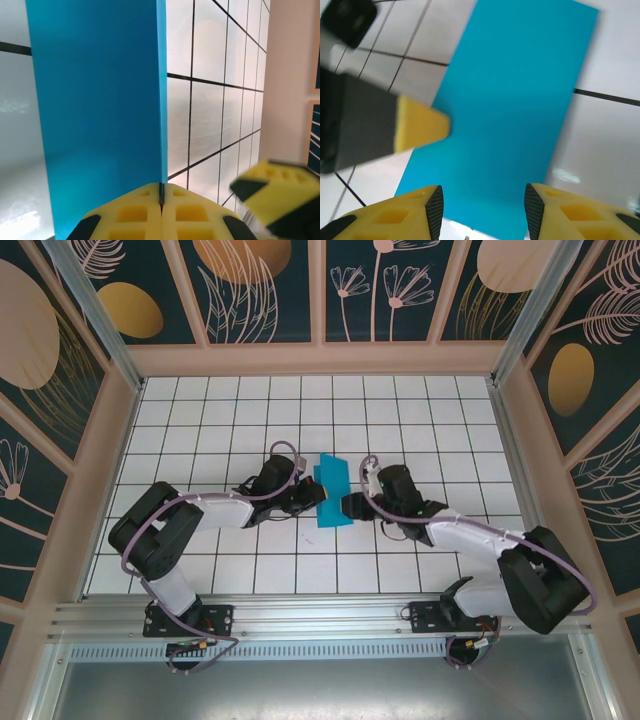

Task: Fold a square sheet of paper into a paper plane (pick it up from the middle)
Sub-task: Fold the triangle a second time at the center of the table.

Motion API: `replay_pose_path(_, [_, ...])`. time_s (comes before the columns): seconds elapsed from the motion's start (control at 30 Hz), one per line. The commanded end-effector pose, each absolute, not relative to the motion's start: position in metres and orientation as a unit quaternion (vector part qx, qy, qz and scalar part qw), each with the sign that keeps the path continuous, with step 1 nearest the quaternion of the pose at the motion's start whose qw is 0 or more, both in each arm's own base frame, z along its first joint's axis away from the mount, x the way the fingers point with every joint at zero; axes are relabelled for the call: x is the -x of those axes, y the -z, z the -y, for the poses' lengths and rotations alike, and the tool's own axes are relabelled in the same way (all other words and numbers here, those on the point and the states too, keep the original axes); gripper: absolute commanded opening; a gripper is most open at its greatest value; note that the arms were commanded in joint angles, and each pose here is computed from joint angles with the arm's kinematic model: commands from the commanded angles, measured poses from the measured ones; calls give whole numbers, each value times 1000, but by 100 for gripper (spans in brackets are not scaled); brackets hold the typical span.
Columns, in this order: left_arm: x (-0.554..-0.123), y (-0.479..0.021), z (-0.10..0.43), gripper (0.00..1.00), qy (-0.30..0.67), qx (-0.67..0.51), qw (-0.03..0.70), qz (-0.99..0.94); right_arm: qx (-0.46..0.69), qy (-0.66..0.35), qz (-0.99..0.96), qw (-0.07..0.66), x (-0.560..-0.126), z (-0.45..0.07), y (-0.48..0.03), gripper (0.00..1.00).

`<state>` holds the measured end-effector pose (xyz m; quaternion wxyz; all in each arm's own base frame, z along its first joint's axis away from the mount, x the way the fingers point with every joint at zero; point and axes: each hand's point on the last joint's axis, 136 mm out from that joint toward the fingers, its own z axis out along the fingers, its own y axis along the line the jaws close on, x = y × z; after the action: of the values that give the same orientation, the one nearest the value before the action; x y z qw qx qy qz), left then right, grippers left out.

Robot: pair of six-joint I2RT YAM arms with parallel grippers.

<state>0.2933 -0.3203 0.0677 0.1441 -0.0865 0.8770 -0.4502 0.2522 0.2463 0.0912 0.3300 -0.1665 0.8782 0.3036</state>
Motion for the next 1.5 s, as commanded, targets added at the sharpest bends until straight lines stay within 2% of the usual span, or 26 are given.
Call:
replay_pose_path(0.0, [-296,-75,315,0,455,107,153,-871,241,-251,-817,460,-254,-251,-114,53])
replay_pose_path(0.13, [-296,-74,315,0,452,107,152,-873,328,-221,-779,487,-233,-273,-113,57])
replay_pose_path(0.3, [-297,-75,316,0,453,103,151,-873,387,-157,-763,493,-230,-293,-100,58])
replay_pose_path(0.57, [-295,-74,316,1,452,102,147,-874,397,-81,-751,521,-247,-300,-88,59])
replay_pose_path(0.83, [-297,-70,318,4,448,100,146,-876,407,-91,-742,525,-246,-310,-90,53])
replay_pose_path(1.13, [-297,-69,317,8,446,100,146,-877,409,-99,-744,519,-242,-309,-86,29])
replay_pose_path(1.3, [-298,-69,317,11,444,99,147,-878,403,-115,-746,518,-241,-309,-89,10])
replay_pose_path(1.4, [-298,-71,316,25,443,97,151,-879,395,-140,-752,508,-240,-310,-90,2])
replay_pose_path(1.47, [-301,-73,314,35,436,98,159,-880,387,-160,-758,500,-239,-309,-90,0])
